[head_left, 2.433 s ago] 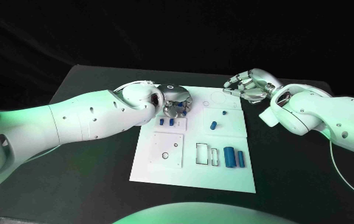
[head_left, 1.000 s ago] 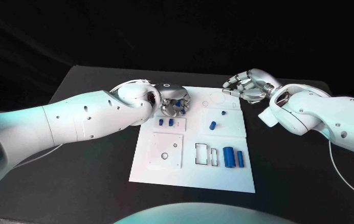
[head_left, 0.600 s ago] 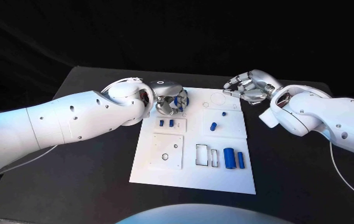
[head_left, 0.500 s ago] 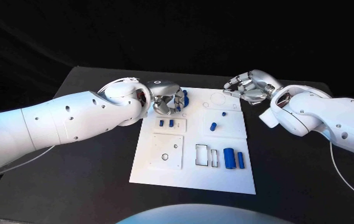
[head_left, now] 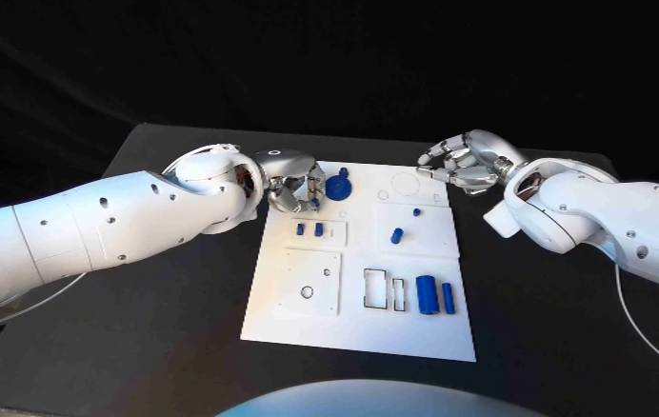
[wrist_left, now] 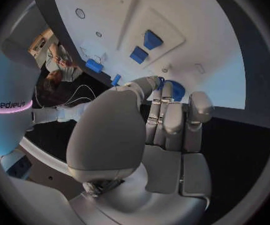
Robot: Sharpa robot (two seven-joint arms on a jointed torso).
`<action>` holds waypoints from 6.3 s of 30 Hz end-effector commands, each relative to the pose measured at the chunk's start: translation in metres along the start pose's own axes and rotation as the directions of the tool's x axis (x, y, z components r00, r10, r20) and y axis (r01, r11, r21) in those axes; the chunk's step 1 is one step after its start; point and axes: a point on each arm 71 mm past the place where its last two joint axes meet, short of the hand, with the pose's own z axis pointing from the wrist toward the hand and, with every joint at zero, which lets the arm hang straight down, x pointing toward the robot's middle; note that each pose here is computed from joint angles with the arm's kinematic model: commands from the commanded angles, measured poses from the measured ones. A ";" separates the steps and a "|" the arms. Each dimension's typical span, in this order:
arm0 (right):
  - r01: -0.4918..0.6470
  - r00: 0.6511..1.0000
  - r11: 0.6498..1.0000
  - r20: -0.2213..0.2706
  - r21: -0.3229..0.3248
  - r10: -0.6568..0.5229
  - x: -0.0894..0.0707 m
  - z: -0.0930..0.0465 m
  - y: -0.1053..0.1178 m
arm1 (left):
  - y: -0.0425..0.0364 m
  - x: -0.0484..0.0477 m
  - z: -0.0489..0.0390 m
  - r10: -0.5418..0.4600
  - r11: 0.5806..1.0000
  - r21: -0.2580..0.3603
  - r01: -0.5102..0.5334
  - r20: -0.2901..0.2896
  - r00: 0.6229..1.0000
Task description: Assemble the parts on the task board
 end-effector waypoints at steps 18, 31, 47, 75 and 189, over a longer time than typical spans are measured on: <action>0.004 1.000 1.000 -0.012 -0.007 -0.004 0.002 0.000 0.001 | 0.0058 0.0037 0.0020 -0.017 0.999 -0.028 0.016 -0.049 0.999; 0.004 1.000 1.000 -0.014 -0.009 -0.004 0.003 0.001 0.002 | 0.0058 0.0059 0.0050 -0.018 0.999 -0.029 0.016 -0.068 0.998; 0.004 1.000 1.000 -0.015 -0.009 -0.004 0.003 0.000 0.002 | 0.0010 0.0075 0.0076 -0.025 1.000 -0.015 0.024 -0.074 0.997; 0.003 1.000 1.000 -0.018 -0.011 -0.003 0.003 0.000 0.002 | 0.0044 0.0117 0.0103 0.026 0.999 -0.043 -0.031 -0.125 0.992; 0.005 1.000 1.000 -0.019 0.002 -0.005 0.002 0.000 0.000 | 0.0075 0.0123 0.0056 -0.041 0.999 -0.025 0.039 -0.098 0.994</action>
